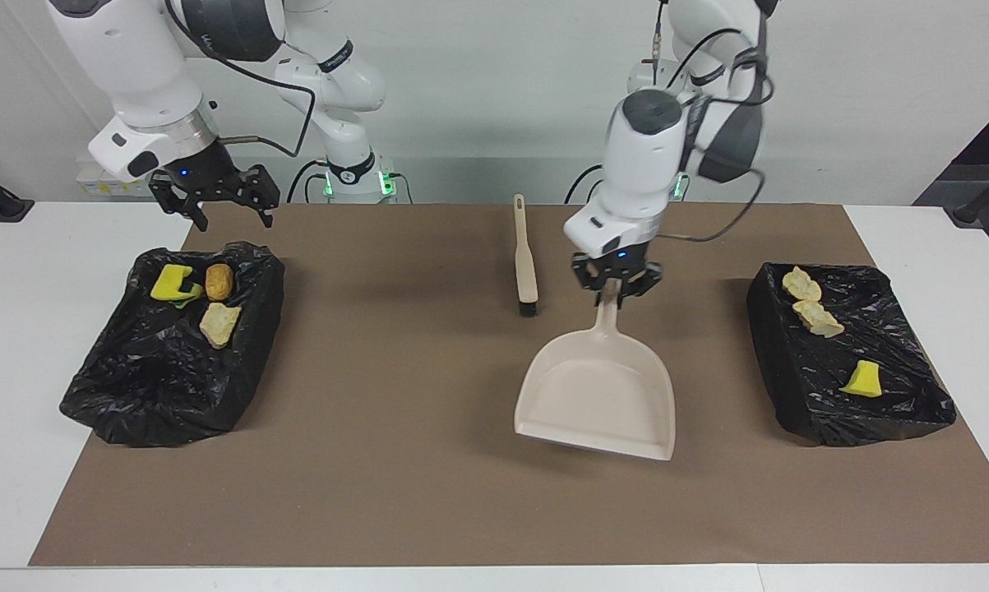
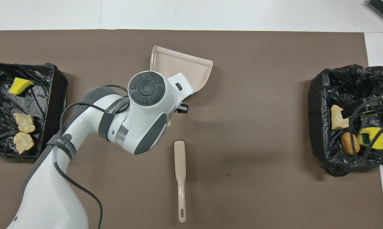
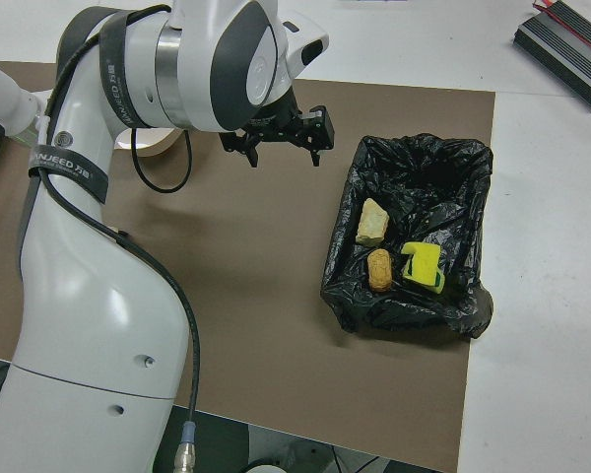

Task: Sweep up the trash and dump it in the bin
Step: 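Set the dustpan on the table beside the brush with the left gripper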

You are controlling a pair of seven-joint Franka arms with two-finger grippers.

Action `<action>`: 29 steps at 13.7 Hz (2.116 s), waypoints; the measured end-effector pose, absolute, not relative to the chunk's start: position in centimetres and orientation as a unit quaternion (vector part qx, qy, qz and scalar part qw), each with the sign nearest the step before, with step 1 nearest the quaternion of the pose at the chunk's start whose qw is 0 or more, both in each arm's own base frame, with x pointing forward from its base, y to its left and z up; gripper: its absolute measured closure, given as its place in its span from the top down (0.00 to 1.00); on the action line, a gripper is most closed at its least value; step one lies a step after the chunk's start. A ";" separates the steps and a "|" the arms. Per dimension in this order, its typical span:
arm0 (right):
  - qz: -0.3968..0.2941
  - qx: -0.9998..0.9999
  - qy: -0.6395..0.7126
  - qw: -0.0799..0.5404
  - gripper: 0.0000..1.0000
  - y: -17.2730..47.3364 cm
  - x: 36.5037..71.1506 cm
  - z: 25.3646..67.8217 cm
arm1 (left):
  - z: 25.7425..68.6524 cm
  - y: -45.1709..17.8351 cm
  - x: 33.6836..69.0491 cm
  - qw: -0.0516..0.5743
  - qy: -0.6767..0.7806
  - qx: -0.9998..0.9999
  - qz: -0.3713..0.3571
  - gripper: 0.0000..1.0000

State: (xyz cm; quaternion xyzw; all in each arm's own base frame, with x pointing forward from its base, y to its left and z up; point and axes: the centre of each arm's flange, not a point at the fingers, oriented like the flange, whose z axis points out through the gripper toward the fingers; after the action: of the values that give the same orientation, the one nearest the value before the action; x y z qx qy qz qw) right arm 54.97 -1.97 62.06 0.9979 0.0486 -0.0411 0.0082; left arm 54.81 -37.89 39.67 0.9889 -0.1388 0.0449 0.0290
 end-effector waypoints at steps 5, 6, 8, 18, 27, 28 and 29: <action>-0.032 0.999 0.023 0.010 1.00 -2.8 53.9 64.8 | 36.9 -38.8 53.1 0.048 -0.132 0.990 0.020 0.31; -0.033 0.999 0.021 0.010 1.00 -3.0 53.9 64.8 | 36.3 -39.3 52.5 0.053 -0.131 0.990 0.014 0.31; -0.032 0.999 0.021 0.007 1.00 -2.9 53.9 64.8 | 35.8 -40.0 51.7 0.057 -0.127 0.990 0.015 0.31; -0.032 0.999 0.024 -0.003 1.00 -2.4 53.9 64.9 | 35.9 -40.4 51.4 0.062 -0.033 0.997 0.007 0.37; -0.032 0.999 0.024 -0.003 1.00 -2.4 53.9 64.9 | 42.4 -26.4 56.8 0.042 0.073 0.996 -0.014 1.00; -0.032 0.999 0.024 -0.003 1.00 -2.4 53.9 64.9 | 42.8 -24.1 57.4 0.040 0.072 0.996 -0.018 1.00; -0.032 0.999 0.024 -0.003 1.00 -2.4 53.9 64.9 | 43.1 -22.0 57.9 0.038 0.064 0.997 -0.024 1.00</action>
State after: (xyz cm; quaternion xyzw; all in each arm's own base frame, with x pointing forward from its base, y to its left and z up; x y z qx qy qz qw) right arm 53.89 -2.37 64.87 0.9992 0.0241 -0.0315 -0.0033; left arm 57.89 -22.02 43.08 0.9969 0.0642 -0.0236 0.0378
